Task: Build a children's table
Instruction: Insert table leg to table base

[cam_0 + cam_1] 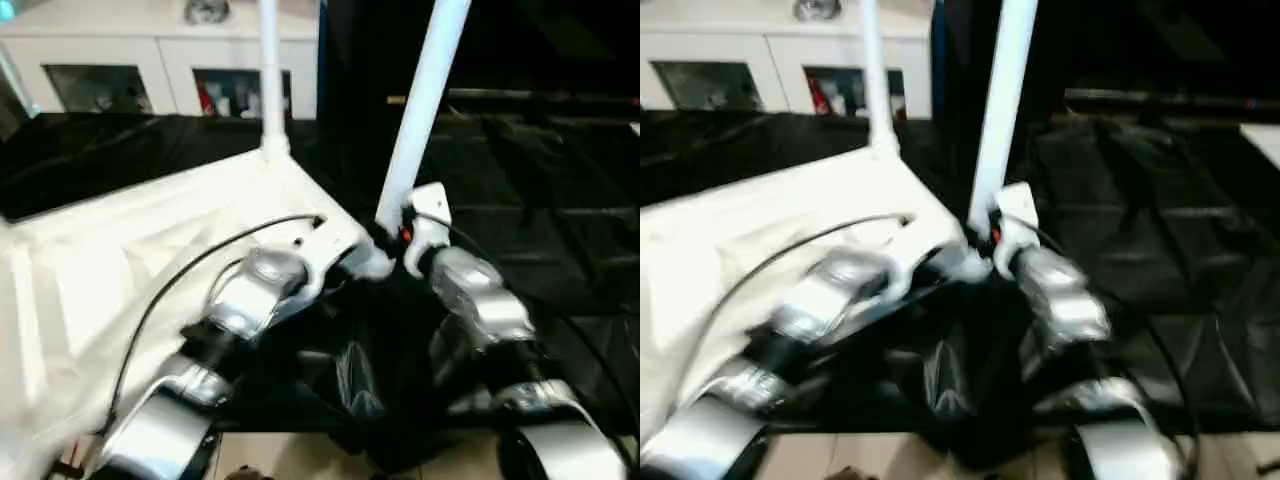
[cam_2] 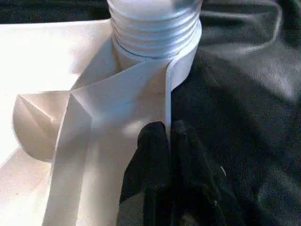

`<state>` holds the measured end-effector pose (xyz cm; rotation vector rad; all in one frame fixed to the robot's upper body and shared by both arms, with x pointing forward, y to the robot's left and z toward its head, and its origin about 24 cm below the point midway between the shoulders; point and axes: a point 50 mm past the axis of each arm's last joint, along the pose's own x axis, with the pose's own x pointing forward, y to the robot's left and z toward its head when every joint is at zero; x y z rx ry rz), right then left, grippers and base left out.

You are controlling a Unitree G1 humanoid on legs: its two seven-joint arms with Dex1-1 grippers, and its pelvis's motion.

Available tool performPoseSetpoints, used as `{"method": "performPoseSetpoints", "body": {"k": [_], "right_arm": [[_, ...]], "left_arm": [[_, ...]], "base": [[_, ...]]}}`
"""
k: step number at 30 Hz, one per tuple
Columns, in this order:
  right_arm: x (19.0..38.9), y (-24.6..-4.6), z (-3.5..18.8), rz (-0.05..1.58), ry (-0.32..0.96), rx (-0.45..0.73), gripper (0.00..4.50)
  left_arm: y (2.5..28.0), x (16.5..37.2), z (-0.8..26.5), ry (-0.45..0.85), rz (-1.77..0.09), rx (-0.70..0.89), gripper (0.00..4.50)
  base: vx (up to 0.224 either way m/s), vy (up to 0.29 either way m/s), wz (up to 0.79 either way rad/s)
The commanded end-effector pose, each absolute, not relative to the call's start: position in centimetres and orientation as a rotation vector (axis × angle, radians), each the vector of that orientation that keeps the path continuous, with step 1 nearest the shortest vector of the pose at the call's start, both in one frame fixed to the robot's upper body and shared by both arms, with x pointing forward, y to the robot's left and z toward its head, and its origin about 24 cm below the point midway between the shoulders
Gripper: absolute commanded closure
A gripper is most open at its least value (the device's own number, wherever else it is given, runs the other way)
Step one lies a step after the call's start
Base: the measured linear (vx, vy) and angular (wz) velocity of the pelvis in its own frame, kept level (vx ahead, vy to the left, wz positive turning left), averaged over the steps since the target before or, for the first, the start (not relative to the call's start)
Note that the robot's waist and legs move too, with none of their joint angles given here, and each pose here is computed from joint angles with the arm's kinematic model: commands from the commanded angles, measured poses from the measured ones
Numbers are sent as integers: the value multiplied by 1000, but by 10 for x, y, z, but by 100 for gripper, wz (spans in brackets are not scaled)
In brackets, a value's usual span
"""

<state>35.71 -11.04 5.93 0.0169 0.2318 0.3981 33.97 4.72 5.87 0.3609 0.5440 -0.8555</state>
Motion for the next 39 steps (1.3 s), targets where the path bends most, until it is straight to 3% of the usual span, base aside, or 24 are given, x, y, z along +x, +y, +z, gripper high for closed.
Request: {"method": "performPoseSetpoints", "body": {"k": [1, 16, 17, 18, 31, 35, 39], "right_arm": [[332, -99, 0, 353, 538, 40, 260], [334, -87, 8, 388, 536, 4, 260], [335, -87, 9, 395, 533, 11, 204], [336, -87, 11, 395, 531, 21, 190], [347, -96, 37, 431, 410, 43, 90], [347, -103, 62, 565, 283, -19, 45], [340, -117, 74, 672, 242, -121, 12]], "left_arm": [[31, 349, 82, 433, -839, 346, 450], [28, 349, 81, 441, -872, 335, 450], [28, 349, 81, 440, -874, 335, 450], [28, 349, 81, 437, -878, 335, 450], [30, 347, 86, 392, -940, 347, 450], [33, 342, 83, 378, -996, 367, 450], [39, 336, 81, 341, -1063, 389, 450]], "base": [[0, 0, 0], [0, 0, 0], [0, 0, 0], [0, 0, 0], [0, 0, 0], [0, 0, 0], [33, -5, 2]]}}
